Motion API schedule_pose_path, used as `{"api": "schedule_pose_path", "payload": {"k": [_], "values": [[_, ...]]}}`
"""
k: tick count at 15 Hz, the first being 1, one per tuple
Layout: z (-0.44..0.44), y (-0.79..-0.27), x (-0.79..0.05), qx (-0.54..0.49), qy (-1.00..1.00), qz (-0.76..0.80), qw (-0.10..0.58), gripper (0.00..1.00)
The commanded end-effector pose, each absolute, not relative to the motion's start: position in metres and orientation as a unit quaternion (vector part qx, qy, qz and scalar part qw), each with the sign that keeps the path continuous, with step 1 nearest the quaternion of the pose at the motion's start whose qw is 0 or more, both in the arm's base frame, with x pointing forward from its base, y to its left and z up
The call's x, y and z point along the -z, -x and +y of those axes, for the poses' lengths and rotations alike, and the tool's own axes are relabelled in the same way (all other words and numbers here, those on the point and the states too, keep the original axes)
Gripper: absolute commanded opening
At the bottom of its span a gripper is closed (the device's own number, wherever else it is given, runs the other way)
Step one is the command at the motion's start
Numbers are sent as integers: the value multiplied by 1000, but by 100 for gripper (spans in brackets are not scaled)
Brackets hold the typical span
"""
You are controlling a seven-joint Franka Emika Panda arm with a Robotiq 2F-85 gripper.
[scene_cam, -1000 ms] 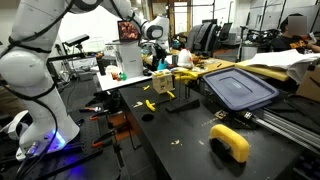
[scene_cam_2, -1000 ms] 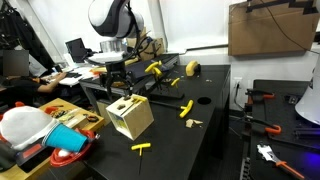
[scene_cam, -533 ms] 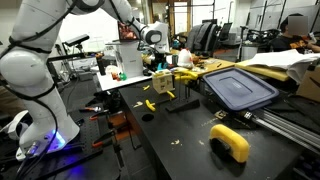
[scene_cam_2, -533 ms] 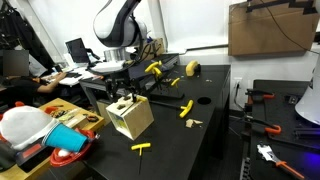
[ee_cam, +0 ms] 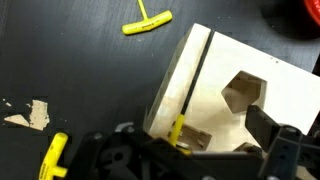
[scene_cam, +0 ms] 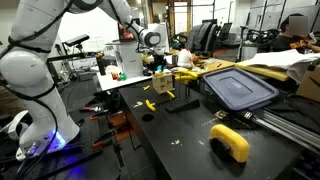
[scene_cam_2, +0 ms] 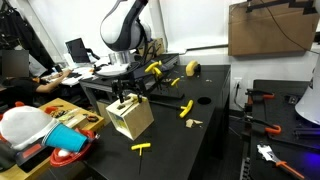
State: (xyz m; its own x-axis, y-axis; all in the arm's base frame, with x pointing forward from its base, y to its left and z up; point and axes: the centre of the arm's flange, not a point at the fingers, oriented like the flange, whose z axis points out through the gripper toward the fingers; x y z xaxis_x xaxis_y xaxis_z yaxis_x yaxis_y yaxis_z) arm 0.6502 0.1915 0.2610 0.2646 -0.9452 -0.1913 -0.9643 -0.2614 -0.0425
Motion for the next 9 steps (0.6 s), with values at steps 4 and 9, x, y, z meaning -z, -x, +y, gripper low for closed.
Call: {"api": "schedule_pose_path", "payload": {"k": [4,9], "values": [[187,-627,-276,-27,776,627,62,100],[193,-620,-276,-20,777,627,51,100]]}}
